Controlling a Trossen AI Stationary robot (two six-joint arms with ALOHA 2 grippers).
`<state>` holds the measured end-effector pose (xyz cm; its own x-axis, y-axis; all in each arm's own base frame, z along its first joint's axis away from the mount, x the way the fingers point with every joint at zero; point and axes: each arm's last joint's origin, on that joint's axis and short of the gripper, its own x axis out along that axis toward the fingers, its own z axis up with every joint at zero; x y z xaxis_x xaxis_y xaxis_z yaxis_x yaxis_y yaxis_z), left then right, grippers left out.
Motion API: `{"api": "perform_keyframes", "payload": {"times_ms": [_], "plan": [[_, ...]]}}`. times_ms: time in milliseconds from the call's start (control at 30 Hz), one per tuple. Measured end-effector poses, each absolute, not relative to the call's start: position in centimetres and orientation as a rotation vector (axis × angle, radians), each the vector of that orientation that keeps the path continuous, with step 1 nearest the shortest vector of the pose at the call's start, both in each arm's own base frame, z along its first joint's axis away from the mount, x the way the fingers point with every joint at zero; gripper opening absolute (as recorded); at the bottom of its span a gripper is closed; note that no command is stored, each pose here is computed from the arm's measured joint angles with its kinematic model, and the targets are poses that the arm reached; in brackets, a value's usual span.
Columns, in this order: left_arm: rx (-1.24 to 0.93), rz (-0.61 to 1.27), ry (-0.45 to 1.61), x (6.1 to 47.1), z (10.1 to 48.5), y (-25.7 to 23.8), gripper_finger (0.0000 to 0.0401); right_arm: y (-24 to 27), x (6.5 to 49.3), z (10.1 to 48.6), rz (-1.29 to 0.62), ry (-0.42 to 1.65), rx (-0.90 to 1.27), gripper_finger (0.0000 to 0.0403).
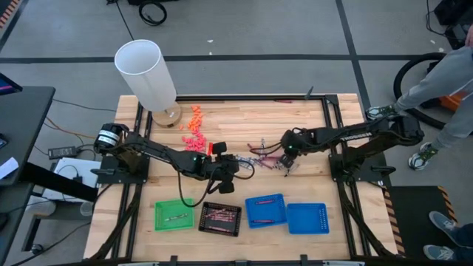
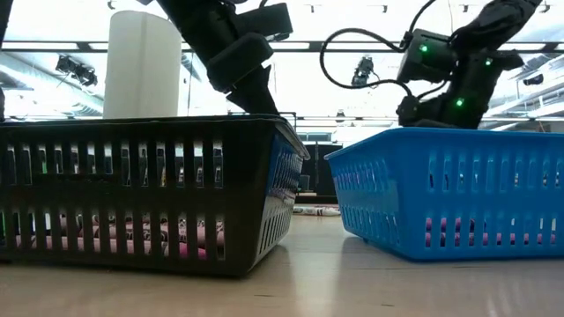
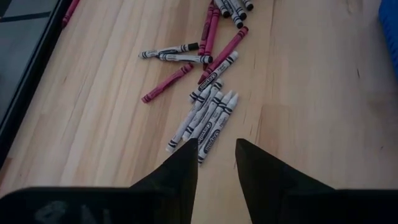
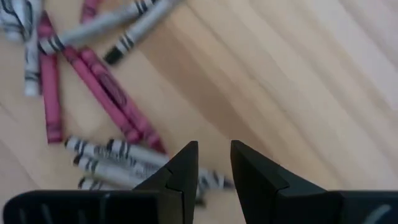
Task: Sort crayons
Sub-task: Put the black crayon into the right blue bin
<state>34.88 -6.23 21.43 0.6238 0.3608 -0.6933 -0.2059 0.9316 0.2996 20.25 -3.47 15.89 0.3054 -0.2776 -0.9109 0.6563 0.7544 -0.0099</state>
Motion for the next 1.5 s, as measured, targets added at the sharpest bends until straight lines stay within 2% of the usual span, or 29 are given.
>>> {"api": "perform_keyframes", "payload": {"times_ms": [200,400,733,1167,1333,1500], "plan": [[0.222,0.318,0.844,34.9,21.4,-6.2,0.0119,-1.7,20.1,16.2,-0.598,1.175,0.399,0.0105],[0.229,0.318,0.857,34.8,21.3,-6.2,0.0119,0.1,19.9,16.5,-0.441,1.261,0.223,0.0105],[0.235,0.317,0.871,34.6,21.3,-6.2,0.0119,2.3,19.5,16.3,-0.132,1.353,0.061,0.0111],[0.242,0.309,0.87,34.6,21.3,-6.3,0.0119,3.3,20.6,14.8,-0.103,1.448,-0.076,0.013],[0.303,0.252,0.872,34.2,20.8,-7.6,0.0119,3.3,21.1,15.1,-0.056,1.448,-0.134,0.0139],[0.341,0.149,0.759,34.1,20.1,-9.6,0.0119,2.8,21.1,15.0,-0.031,1.453,-0.198,0.014]]}}
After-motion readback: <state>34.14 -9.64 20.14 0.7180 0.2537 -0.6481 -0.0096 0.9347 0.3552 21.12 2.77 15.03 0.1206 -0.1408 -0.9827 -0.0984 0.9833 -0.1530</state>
